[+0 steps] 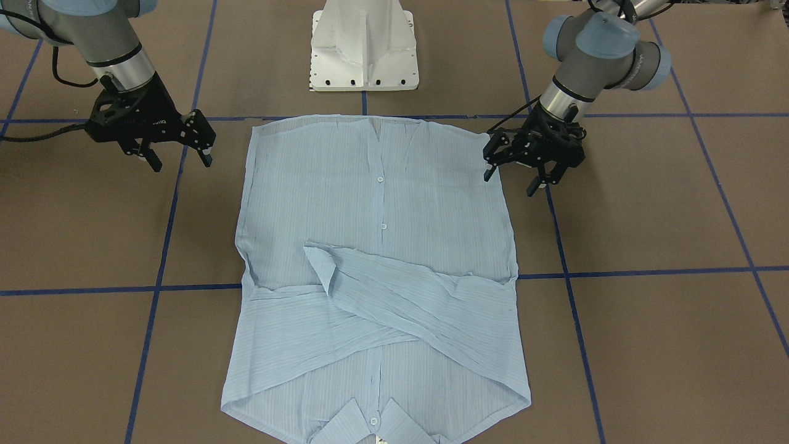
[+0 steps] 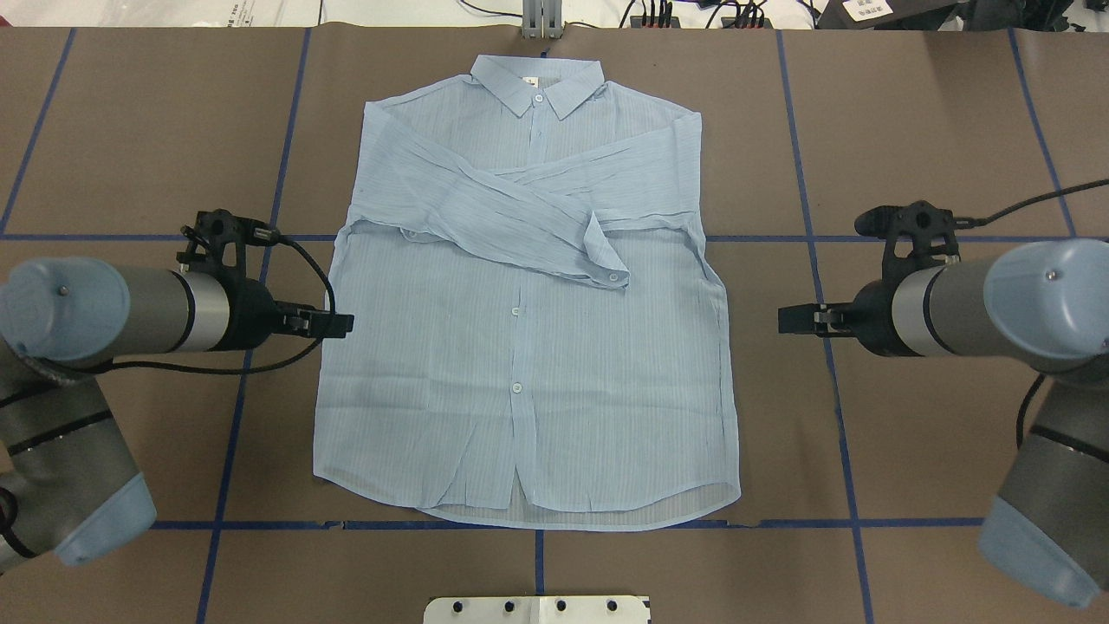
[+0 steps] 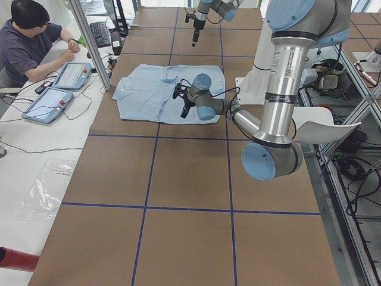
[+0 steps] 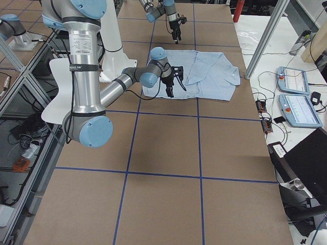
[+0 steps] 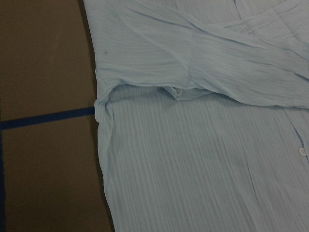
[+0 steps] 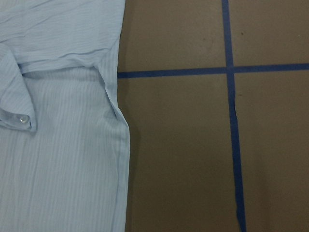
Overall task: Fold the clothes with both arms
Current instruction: 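Move both grippers to the shirt hem corners nearest the robot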
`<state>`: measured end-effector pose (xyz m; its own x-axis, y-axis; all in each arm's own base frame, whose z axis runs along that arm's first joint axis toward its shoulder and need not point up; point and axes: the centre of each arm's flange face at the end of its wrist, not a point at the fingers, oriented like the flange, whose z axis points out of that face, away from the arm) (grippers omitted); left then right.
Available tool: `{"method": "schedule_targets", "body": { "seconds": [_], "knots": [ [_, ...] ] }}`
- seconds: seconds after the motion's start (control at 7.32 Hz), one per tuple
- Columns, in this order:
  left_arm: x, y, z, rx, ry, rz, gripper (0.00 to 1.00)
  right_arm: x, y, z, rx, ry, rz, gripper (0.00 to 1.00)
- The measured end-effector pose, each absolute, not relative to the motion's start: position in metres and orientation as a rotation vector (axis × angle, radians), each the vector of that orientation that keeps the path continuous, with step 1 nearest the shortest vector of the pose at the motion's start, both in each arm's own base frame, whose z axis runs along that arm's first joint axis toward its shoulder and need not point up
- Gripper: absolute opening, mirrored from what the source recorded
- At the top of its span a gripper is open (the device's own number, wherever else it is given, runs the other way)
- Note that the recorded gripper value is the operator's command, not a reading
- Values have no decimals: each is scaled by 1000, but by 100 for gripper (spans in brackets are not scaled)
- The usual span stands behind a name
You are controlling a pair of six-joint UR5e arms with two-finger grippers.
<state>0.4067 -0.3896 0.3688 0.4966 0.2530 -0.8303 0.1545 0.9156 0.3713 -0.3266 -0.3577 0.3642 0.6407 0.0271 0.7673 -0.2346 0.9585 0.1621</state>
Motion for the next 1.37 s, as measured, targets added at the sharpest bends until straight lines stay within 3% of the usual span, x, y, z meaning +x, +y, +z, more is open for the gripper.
{"method": "schedule_targets", "body": {
  "seconds": [0.41, 0.68, 0.82, 1.37],
  "knots": [
    [457, -307, 362, 314, 1034, 2, 93, -349, -294, 388, 247, -864, 229, 100],
    [467, -260, 345, 213, 945, -27, 81, -353, -280, 388, 245, -874, 233, 100],
    [472, -248, 347, 194, 916, -33, 77, -353, -279, 386, 246, -880, 233, 100],
    [485, -249, 367, 186, 864, -35, 75, -352, -277, 378, 255, -894, 235, 100]
  ]
}}
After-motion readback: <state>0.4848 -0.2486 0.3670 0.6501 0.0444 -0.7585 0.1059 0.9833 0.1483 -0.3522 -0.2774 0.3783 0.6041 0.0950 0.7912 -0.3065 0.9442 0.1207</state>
